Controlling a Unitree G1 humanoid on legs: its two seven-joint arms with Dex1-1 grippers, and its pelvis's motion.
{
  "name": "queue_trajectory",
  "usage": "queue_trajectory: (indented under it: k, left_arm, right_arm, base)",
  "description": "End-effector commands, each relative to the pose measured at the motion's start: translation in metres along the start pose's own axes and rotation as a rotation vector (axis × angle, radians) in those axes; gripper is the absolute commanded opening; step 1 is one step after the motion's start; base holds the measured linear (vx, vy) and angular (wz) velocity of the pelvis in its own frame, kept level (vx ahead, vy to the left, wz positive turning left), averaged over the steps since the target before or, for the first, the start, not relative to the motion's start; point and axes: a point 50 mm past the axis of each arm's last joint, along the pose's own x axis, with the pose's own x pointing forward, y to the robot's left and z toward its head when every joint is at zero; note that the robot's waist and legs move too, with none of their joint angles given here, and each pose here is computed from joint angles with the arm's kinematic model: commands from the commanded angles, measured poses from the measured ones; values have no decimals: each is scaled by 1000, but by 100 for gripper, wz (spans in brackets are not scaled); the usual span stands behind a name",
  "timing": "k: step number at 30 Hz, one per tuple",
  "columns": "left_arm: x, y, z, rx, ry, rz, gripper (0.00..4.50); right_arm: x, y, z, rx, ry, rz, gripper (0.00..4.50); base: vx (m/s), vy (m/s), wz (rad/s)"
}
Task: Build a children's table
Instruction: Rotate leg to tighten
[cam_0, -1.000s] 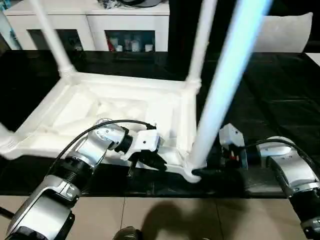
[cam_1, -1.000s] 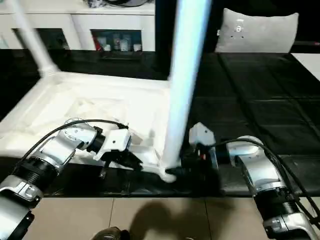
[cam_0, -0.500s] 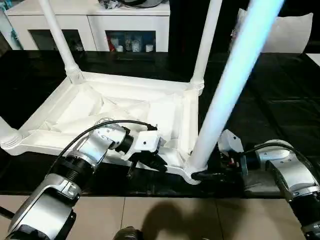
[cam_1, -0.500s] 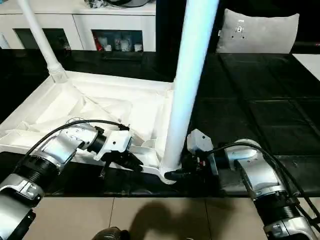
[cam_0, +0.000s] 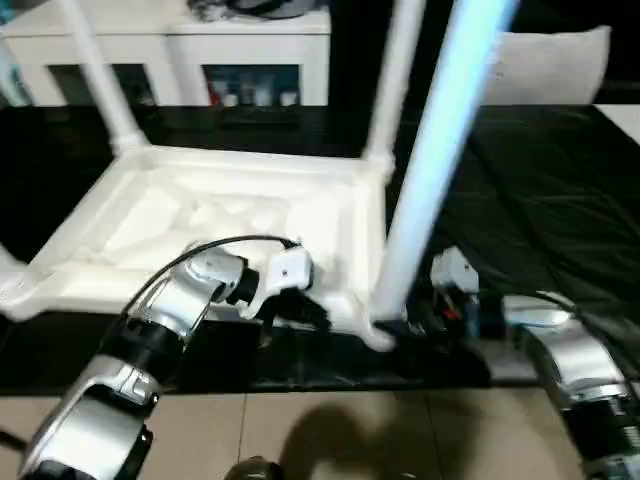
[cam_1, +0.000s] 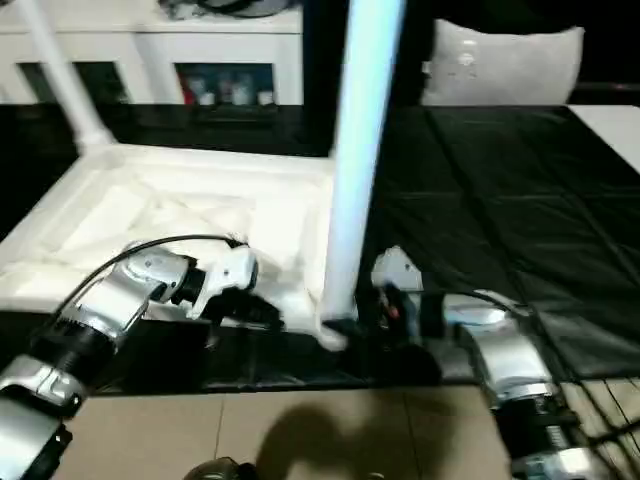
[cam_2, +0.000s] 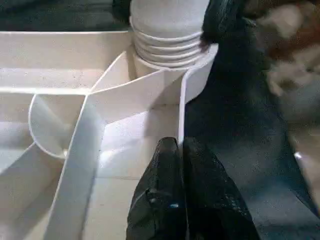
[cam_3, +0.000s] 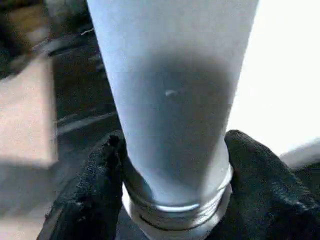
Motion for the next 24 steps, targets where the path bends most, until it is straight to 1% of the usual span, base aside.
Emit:
queue_trajectory:
  k: [1, 2, 3, 5, 6, 7, 8, 9, 10, 11, 12, 13, 15, 16, 21, 22, 24]
  left_arm:
    - [19, -3, 30, 34, -149, 5, 0]
    - [23, -4, 34, 22, -164, 25, 0]
    - [32, -5, 41, -8, -191, 75, 0]
    - [41, -4, 48, -45, -208, 141, 0]
    - [44, -3, 51, -61, -212, 173, 0]
    - [50, 0, 56, -87, -219, 231, 0]
    - [50, 0, 56, -87, -219, 231, 0]
    - [54, 2, 61, -106, -223, 280, 0]
    - [54, 2, 61, -106, -223, 280, 0]
    - [59, 4, 66, -127, -234, 331, 0]
    - [65, 4, 72, -107, -226, 375, 0]
    - [66, 4, 73, -103, -224, 380, 0]
    - [68, 2, 74, -80, -209, 375, 0]
    - [68, 0, 72, -70, -194, 367, 0]
    - [65, -2, 64, -50, -145, 348, 0]
    - [64, -2, 63, -50, -138, 349, 0]
    - [63, -3, 59, -43, -128, 339, 0]
  right_arm:
    - [20, 4, 3, 32, -33, -14, 267]
    - [24, 2, 2, 50, -40, -63, 267]
    - [31, -3, 1, 84, -53, -170, 267]
    - [38, -9, 1, 116, -63, -276, 266]
    - [40, -11, 1, 128, -66, -317, 266]
    - [42, -16, 2, 154, -78, -394, 266]
    - [42, -16, 2, 154, -78, -394, 266]
    - [43, -20, 3, 180, -84, -462, 266]
    - [43, -20, 3, 180, -84, -462, 266]
    - [44, -24, 4, 196, -87, -530, 266]
    - [45, -27, 6, 181, -101, -581, 266]
    - [45, -27, 6, 178, -103, -587, 266]
    - [45, -26, 8, 170, -135, -579, 266]
    - [42, -26, 9, 168, -147, -580, 322]
    - [31, -26, 7, 136, -146, -547, 371]
    - [30, -26, 8, 132, -149, -536, 371]
    - [22, -28, 9, 118, -157, -518, 393]
  base:
    - [0, 0, 0]
    - [0, 0, 0]
    - [0, 0, 0]
    - [0, 0, 0]
    - [0, 0, 0]
    - [0, 0, 0]
    - [0, 0, 0]
    - [0, 0, 0]
    - [0, 0, 0]
    - [0, 0, 0]
    - [0, 0, 0]
    - [0, 0, 0]
    - [0, 0, 0]
    - [0, 0, 0]
    - [0, 0, 0]
    - [0, 0, 0]
    - [0, 0, 0]
